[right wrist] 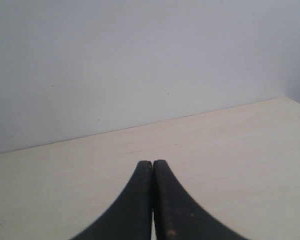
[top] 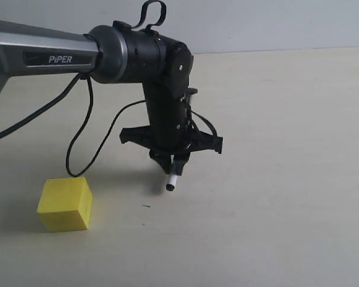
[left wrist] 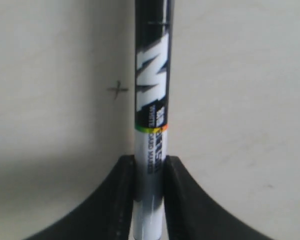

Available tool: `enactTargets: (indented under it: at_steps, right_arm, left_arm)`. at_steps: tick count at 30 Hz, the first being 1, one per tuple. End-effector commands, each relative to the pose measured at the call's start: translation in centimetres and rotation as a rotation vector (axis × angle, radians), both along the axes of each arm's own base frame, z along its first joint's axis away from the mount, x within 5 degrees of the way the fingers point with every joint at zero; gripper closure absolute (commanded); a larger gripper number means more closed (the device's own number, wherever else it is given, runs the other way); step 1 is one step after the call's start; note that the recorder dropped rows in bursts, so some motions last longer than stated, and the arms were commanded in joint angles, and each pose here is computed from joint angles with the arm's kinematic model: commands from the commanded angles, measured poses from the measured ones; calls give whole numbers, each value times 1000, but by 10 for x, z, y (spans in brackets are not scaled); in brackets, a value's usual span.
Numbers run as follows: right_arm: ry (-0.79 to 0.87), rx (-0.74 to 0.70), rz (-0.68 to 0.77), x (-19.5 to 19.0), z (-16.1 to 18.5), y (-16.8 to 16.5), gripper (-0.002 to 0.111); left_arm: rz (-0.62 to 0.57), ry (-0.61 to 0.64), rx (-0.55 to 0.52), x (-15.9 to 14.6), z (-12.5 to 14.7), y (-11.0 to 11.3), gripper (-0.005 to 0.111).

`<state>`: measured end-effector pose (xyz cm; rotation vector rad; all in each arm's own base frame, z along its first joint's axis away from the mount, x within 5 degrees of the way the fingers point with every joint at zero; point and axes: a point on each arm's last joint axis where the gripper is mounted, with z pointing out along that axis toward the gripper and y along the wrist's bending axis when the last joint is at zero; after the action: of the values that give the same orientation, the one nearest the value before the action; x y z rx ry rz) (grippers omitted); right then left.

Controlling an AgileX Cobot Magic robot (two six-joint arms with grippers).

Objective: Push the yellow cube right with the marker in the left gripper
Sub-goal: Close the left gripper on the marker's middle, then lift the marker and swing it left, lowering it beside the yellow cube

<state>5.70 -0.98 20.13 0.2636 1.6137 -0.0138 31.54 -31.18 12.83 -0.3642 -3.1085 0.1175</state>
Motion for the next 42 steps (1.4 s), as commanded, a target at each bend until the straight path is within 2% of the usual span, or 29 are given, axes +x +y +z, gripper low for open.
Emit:
enactTargets:
  at_steps: [1,5,7,10,13,16,19,22,24,26,29,32,33,34,36,39,42]
  right_arm:
    - [-6,-6,-6,0,-1,0,108]
    - [-6,-6,-6,0,-1,0,108]
    - [-6,-6,-6,0,-1,0,108]
    - [-6,-6,-6,0,-1,0,108]
    - [-6,-6,-6,0,-1,0,108]
    - [-6,-6,-6,0,-1,0,108]
    - [-6,-6,-6,0,-1,0,108]
    - [-6,-6,-6,0,-1,0,108]
    - [-6,-6,-6,0,-1,0,108]
    - [-6,-6,-6,0,-1,0,108]
    - [-6,-6,-6,0,-1,0,108]
    - [-6,-6,-6,0,-1,0,108]
    - [-6,-6,-6,0,-1,0,108]
    - [-6,-6,-6,0,-1,0,108]
    - [-6,-6,-6,0,-1,0,108]
    - [-6,-6,-6,0,-1,0,108]
    - [-6,-6,-6,0,-1,0,108]
  left_arm:
    - [-190,-125,-81,5,58,-6,107]
    - [-487,-138,-43,-6,99,6,107]
    - [-552,-198,6,-5,114,14,107]
    - [-589,-313,138,-2,135,31,107]
    - [-644,-354,212,-10,149,51,107]
    - [-693,-341,224,-20,160,79,107]
    - [-730,-310,216,-39,168,117,107]
    - [-813,-321,143,-62,175,158,107]
    - [-855,-376,104,-79,178,186,107]
    - [-854,-425,128,-91,177,212,107]
    - [-824,-372,193,-105,167,244,107]
    - [-842,-358,219,-108,154,256,107]
    - [-884,-342,225,-109,150,258,107]
    - [-1009,-287,215,-114,138,263,107]
    - [-1109,-231,195,-121,123,269,107]
    - [-1088,-206,211,-123,110,281,107]
    - [-1017,-138,247,-120,99,302,107]
